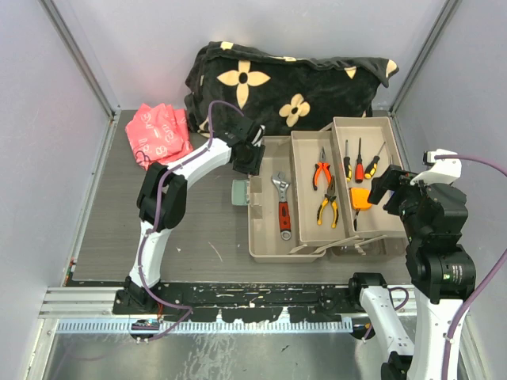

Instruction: Pack the tool kit

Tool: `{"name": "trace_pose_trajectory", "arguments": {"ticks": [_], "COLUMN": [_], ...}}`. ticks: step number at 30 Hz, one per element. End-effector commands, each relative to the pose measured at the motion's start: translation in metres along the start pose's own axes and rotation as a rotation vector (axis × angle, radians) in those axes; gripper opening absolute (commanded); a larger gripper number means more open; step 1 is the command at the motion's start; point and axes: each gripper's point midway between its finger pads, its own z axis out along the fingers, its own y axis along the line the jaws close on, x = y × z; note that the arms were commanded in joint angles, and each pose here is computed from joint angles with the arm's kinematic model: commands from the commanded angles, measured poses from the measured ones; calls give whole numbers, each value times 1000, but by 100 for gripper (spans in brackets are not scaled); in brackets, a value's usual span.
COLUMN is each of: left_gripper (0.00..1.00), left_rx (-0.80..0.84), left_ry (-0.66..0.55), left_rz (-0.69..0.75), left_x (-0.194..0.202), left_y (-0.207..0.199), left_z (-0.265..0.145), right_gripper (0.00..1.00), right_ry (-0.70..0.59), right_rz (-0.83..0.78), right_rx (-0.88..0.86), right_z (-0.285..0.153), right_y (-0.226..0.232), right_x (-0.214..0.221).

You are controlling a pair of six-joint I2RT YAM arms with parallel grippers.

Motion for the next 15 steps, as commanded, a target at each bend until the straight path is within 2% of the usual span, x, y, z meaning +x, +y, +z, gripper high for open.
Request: {"name": "trace_pose_trajectory", "arguments": {"ticks": [1, 7, 9, 15], "left_gripper": [37, 10, 6, 5], "left_rx": [-44, -94, -113, -149], "left_ry": [-12, -6, -6, 20], "left_rz": [-13, 56, 94, 157], "left_x": [-5, 6, 7, 18], "left_y": [9, 24, 30, 52], "left_z": [-6, -20, -27, -44], "right_gripper": [83, 83, 83, 83], "right_ry": [-77, -64, -60, -57], "right_rz": [-7, -6, -6, 0], "right_rx": [24, 37, 40, 41], "right_z": [-5, -2, 0, 0], "right_y": [-5, -7, -8, -8], "right_x": [-16, -10, -9, -6]}}
